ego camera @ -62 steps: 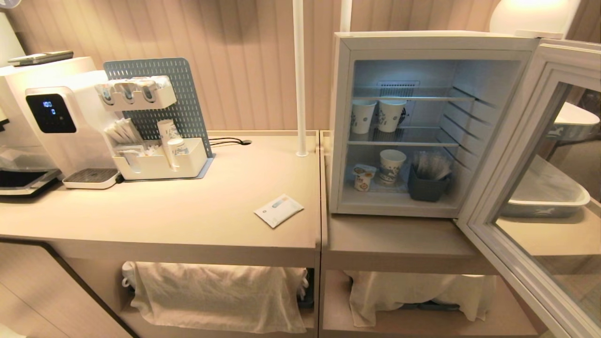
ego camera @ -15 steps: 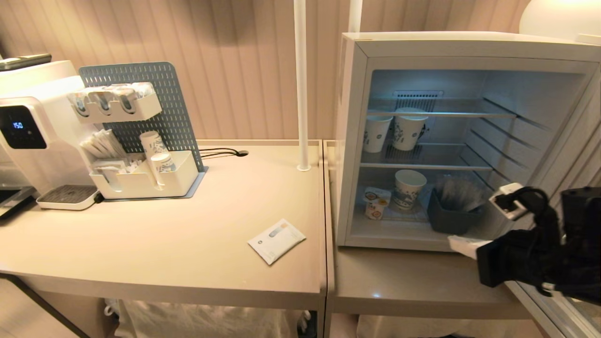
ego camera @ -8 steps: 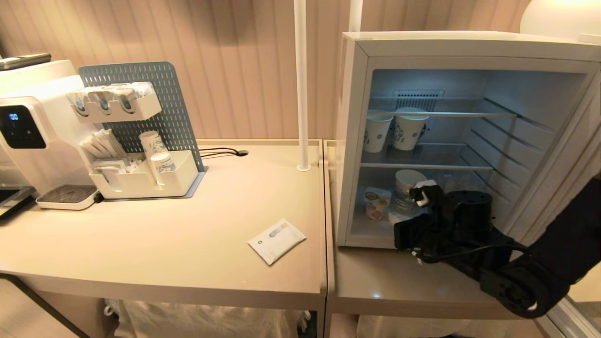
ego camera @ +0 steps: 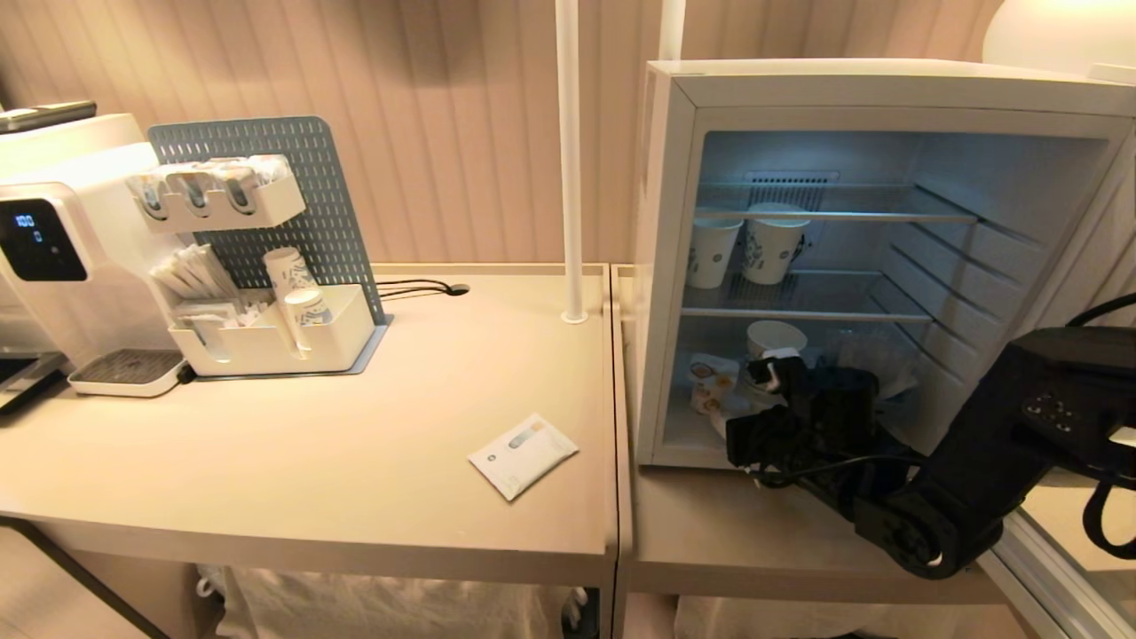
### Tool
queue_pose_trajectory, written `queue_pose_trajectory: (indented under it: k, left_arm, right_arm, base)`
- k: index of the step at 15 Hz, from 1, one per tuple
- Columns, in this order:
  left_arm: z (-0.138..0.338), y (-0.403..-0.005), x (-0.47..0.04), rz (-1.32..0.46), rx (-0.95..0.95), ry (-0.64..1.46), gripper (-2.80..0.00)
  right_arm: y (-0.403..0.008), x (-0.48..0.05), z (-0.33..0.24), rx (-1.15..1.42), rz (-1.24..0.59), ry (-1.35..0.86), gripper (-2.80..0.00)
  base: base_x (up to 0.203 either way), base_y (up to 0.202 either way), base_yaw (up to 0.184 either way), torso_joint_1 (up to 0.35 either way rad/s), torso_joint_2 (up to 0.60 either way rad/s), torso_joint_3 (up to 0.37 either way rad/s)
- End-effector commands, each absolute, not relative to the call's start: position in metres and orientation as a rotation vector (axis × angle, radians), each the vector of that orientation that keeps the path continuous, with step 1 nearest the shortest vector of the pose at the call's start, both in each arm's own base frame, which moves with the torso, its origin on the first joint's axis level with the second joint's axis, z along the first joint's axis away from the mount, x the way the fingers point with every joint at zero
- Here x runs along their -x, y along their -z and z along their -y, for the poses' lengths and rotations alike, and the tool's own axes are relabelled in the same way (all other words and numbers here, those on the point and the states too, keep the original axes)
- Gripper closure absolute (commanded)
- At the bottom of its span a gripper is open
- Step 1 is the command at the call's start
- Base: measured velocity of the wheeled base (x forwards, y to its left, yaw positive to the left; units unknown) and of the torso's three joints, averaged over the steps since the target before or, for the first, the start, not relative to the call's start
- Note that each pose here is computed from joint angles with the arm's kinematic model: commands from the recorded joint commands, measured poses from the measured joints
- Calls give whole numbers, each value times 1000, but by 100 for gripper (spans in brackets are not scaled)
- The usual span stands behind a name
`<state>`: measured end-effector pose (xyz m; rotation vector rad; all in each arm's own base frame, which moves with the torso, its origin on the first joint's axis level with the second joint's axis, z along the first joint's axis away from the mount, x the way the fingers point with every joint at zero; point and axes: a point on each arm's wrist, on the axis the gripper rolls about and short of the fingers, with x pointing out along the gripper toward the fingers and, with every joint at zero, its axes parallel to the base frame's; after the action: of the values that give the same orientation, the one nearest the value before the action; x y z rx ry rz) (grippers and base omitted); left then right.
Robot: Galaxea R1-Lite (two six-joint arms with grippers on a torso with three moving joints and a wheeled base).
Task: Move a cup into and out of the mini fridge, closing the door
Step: Take the yoghurt out of the freezer
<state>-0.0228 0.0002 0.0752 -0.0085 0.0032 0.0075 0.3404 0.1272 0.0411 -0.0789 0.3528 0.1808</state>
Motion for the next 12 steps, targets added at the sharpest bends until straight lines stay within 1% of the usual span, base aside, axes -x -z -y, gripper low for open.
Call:
queue_pose_trajectory:
  k: [1,5,9,12]
  left_arm:
    - [0,-75,23,-6,6,-8,0]
    - [0,-75,23,-6,6,-9,0]
    - [0,-75,23,-6,5,-9,0]
    - [0,-75,23,-5,5,-9,0]
  right_arm:
    - [-41,-347,-126,73,-342,-171,-280]
    - [-36,-356,-128,72,-340,-168,-280]
    - [-45,-369,-133,53,-292,-203,-280]
    - [-44,-391,-142,49,-282,-207,-280]
  base:
    - [0,0,0,0,0,0]
    - [0,0,0,0,0,0]
    - [0,0,0,0,0,0]
    - [0,0,0,0,0,0]
